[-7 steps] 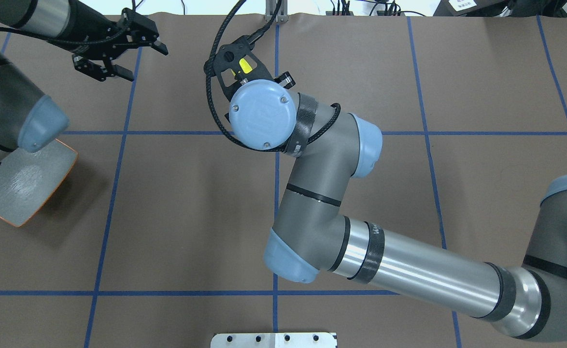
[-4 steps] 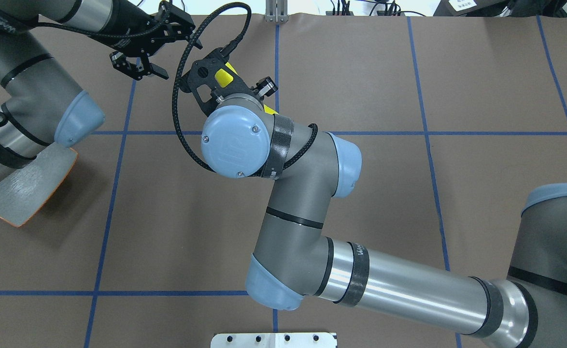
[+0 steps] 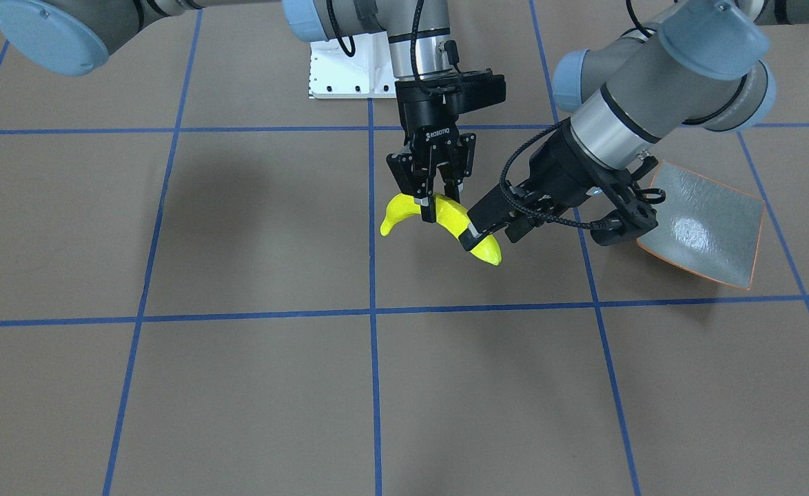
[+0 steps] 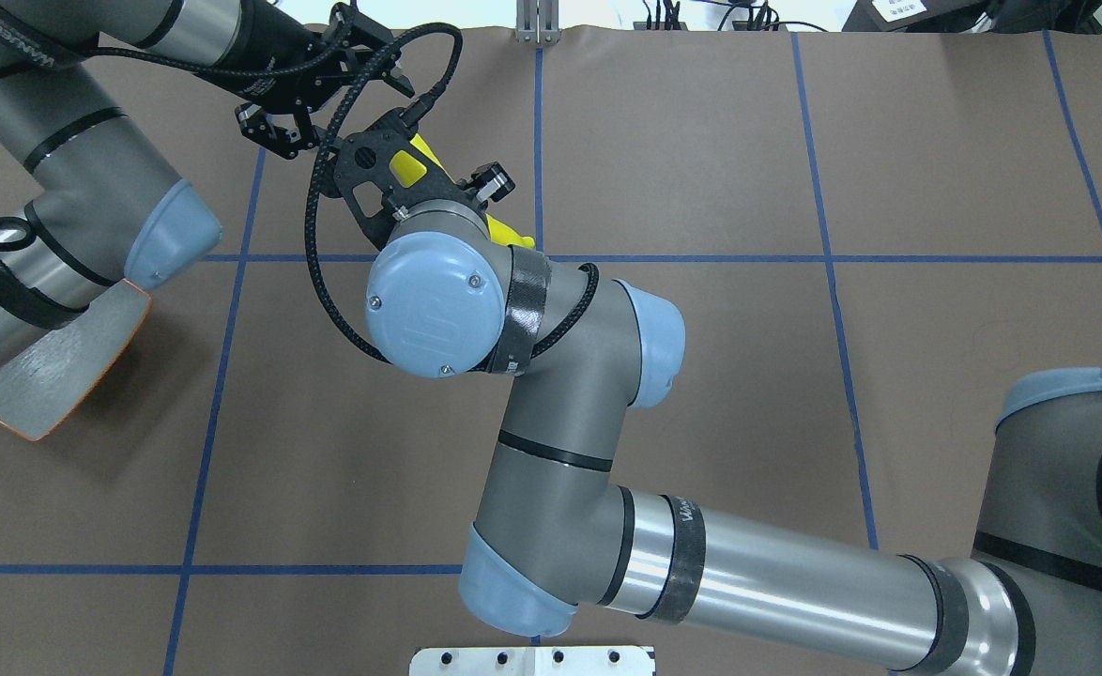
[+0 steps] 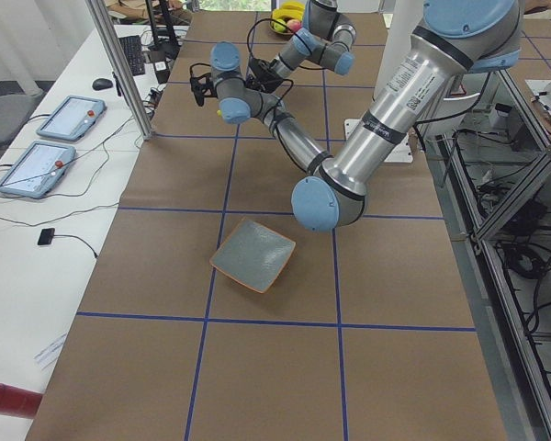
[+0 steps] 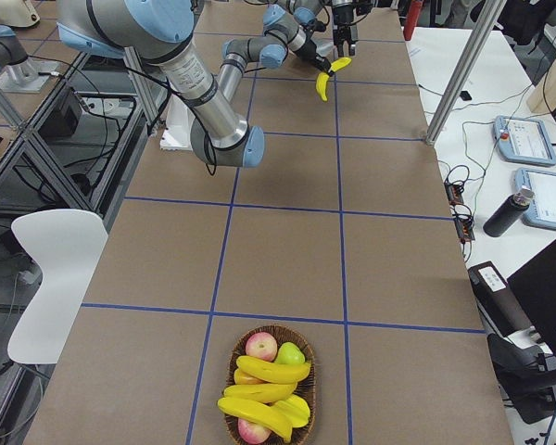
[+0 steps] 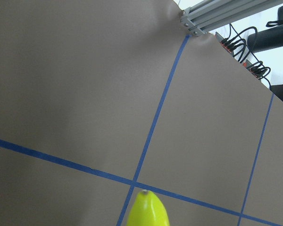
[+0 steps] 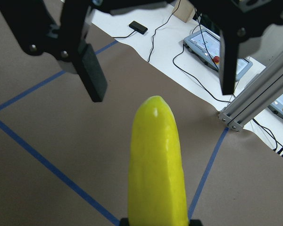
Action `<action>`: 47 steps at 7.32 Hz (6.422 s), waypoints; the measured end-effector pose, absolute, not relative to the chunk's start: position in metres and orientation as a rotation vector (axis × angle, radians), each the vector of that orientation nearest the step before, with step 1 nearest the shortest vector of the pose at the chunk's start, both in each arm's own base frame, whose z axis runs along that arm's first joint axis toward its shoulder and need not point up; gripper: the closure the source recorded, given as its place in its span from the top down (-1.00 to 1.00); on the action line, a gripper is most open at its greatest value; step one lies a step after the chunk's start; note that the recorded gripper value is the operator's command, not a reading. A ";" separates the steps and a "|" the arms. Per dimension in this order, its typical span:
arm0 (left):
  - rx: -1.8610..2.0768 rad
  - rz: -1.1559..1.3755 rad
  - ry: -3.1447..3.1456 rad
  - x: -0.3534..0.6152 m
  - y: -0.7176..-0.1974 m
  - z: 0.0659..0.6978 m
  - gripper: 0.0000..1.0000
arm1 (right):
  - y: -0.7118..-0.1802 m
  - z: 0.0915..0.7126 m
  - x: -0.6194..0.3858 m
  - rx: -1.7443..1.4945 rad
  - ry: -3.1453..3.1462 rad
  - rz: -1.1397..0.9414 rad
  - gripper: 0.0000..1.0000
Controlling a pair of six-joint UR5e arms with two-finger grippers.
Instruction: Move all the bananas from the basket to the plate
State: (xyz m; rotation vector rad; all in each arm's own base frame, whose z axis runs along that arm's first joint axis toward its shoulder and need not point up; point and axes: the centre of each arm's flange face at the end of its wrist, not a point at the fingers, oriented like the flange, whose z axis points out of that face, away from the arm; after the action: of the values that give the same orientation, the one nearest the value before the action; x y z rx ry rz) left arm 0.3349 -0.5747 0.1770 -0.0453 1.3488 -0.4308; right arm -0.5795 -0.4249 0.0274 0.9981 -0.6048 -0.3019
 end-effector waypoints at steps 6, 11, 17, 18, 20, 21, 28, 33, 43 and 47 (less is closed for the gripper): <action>-0.050 -0.411 1.355 0.343 -0.568 0.182 -1.00 | -0.422 0.024 -0.577 1.039 -0.667 -0.278 -0.55; -0.044 -0.410 1.361 0.341 -0.568 0.183 -1.00 | -0.416 0.020 -0.550 1.043 -0.734 -0.216 1.00; 0.046 -0.436 1.370 0.267 -0.561 0.307 -1.00 | -0.522 0.142 -0.437 0.790 -0.755 -0.242 1.00; 0.097 -0.428 1.382 0.240 -0.553 0.343 -1.00 | -0.547 0.166 -0.401 0.741 -0.756 -0.271 1.00; 0.191 -0.398 1.387 0.196 -0.529 0.404 -1.00 | -0.588 0.217 -0.324 0.677 -0.738 -0.337 1.00; 0.221 -0.389 1.384 0.180 -0.517 0.427 -1.00 | -0.601 0.241 -0.291 0.661 -0.724 -0.373 1.00; 0.212 -0.435 1.373 0.103 -0.487 0.584 -0.04 | -0.618 0.285 -0.222 0.649 -0.695 -0.443 1.00; 0.189 -0.436 1.331 0.101 -0.488 0.619 0.18 | -0.619 0.285 -0.221 0.650 -0.696 -0.444 1.00; 0.301 -0.361 1.363 0.069 -0.518 0.585 1.00 | -0.619 0.400 -0.065 0.472 -0.647 -0.506 1.00; 0.323 -0.348 1.367 0.070 -0.524 0.576 1.00 | -0.561 0.604 0.062 0.336 -0.670 -0.621 1.00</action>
State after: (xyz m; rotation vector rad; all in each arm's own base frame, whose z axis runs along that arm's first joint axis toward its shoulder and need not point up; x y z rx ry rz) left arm 0.0701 -0.5238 0.5762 0.3230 1.3671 -0.3483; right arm 0.0618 -0.5610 0.6045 0.3363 -0.6705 -0.6210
